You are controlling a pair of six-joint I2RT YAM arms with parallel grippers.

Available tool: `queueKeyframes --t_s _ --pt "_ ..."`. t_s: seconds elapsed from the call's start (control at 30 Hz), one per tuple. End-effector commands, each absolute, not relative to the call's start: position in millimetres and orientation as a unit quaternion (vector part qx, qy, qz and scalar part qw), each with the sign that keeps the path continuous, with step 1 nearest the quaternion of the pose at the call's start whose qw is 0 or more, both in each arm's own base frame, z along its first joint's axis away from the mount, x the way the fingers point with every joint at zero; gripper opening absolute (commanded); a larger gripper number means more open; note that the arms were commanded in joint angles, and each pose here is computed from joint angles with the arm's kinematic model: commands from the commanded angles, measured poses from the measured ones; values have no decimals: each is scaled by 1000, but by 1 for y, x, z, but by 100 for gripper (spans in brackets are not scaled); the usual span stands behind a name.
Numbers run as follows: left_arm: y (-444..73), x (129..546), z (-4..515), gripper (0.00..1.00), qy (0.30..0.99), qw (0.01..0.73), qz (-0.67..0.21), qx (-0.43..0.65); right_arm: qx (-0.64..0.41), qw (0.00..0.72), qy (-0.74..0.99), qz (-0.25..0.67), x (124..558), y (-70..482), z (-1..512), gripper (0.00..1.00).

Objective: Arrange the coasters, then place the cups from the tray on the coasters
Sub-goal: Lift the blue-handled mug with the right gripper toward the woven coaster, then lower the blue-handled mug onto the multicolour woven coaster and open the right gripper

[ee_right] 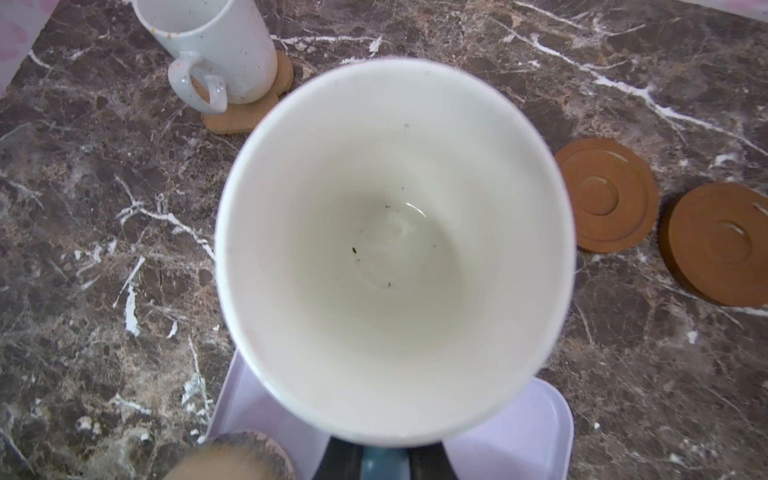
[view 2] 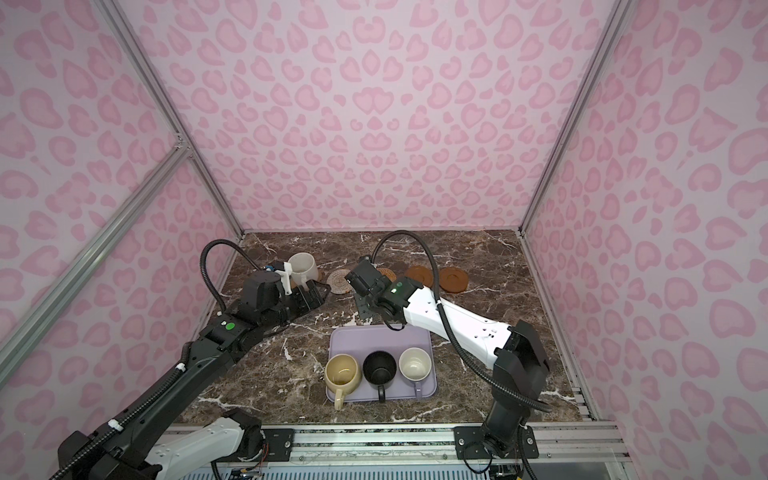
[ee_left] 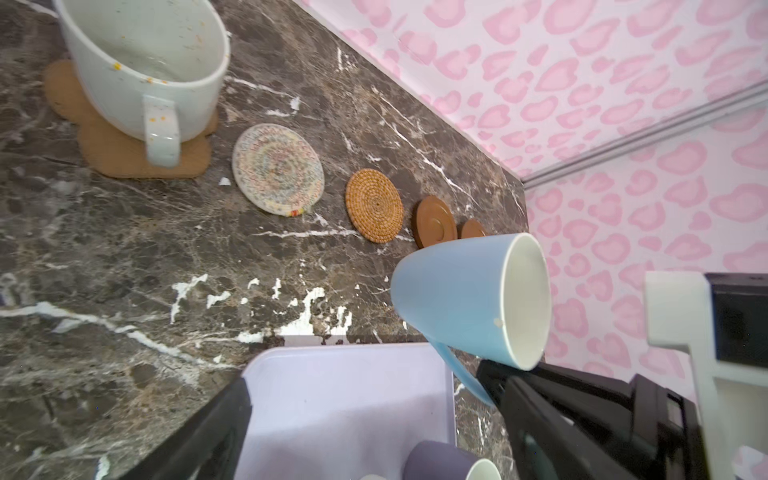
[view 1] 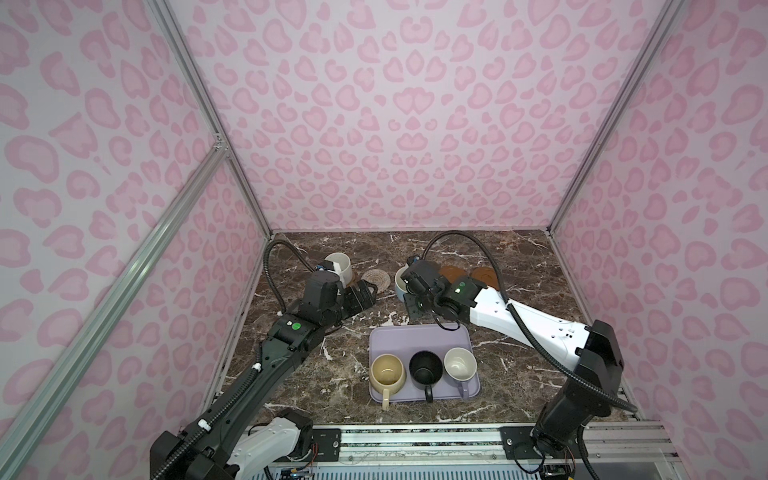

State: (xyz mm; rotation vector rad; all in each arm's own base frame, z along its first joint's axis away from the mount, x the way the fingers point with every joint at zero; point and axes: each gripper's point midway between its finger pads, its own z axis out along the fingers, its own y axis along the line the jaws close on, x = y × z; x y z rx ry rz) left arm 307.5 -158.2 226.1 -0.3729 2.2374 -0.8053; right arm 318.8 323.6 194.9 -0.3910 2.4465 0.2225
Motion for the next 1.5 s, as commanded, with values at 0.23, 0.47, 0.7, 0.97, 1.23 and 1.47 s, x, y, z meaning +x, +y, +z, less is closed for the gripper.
queueKeyframes --t_s 0.23,0.47,0.7,0.97,1.23,1.47 --pt "-132 339 236 96 836 371 -362 -182 -112 339 930 87 372 367 188 0" --pt "-119 353 223 96 841 368 -340 -205 -101 332 934 86 397 390 170 0" --pt "-96 365 212 96 853 382 -274 -228 -86 313 942 89 421 401 152 0" --pt "-86 369 196 96 865 373 -238 -238 -95 293 946 101 432 423 123 0" --pt "-83 365 190 96 871 369 -223 -234 -89 294 948 79 444 427 109 0" --pt "-91 366 181 96 873 354 -241 -232 -88 300 948 62 444 424 106 0"
